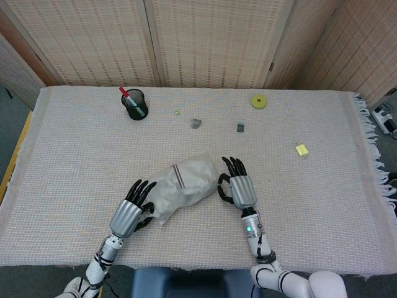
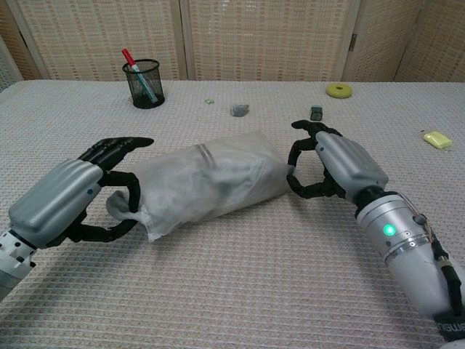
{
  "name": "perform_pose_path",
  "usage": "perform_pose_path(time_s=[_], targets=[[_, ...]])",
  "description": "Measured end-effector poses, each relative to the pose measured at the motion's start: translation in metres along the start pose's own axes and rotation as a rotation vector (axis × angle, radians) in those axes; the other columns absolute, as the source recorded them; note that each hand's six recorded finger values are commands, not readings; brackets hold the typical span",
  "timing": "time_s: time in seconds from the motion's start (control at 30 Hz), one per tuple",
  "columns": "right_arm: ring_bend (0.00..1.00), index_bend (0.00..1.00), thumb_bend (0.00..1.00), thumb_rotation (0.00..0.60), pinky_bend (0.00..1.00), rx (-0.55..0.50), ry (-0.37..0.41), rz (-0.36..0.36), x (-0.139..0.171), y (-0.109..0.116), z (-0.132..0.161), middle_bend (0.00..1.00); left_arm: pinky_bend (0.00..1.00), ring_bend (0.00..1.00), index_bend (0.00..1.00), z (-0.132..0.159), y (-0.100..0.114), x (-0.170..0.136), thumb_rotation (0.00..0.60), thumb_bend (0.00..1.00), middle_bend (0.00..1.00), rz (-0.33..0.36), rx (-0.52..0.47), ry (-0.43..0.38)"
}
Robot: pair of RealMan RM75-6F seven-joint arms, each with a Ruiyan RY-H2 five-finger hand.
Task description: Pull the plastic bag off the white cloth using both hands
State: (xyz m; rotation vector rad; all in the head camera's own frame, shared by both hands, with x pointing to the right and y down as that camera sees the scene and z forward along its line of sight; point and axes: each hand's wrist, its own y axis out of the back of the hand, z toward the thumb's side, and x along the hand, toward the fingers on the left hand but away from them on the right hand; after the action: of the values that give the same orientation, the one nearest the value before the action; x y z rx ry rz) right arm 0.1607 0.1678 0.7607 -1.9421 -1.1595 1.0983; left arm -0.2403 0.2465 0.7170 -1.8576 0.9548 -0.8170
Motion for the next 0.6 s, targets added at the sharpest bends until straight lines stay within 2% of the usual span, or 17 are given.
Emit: perform_pose_path(time_s=[0.33, 0.47, 0.6], targets=[[0.0, 0.66, 0.5, 0.6, 0.0, 0.048, -0.006, -0.022, 0.001, 0.006, -0.006, 0.11, 0.09, 0.0, 0.73, -0.016, 0.011, 0.005, 0.6, 0.6, 0.12, 0.019, 0.026, 0.02], [0.0, 0.66, 0.5, 0.6, 0.0, 0.086, -0.01, -0.048, 0.003, 0.021, -0.02, 0.11, 0.09, 0.0, 0.73, -0.033, 0.018, 0.006, 0.6, 0.6, 0.12, 0.021, 0.054, 0.047], [0.0, 0.67, 0.5, 0.6, 0.0, 0.126, -0.033, -0.082, 0.005, 0.044, -0.044, 0.12, 0.09, 0.0, 0.73, -0.051, 0.026, 0.004, 0.6, 0.6, 0.12, 0.02, 0.089, 0.063]])
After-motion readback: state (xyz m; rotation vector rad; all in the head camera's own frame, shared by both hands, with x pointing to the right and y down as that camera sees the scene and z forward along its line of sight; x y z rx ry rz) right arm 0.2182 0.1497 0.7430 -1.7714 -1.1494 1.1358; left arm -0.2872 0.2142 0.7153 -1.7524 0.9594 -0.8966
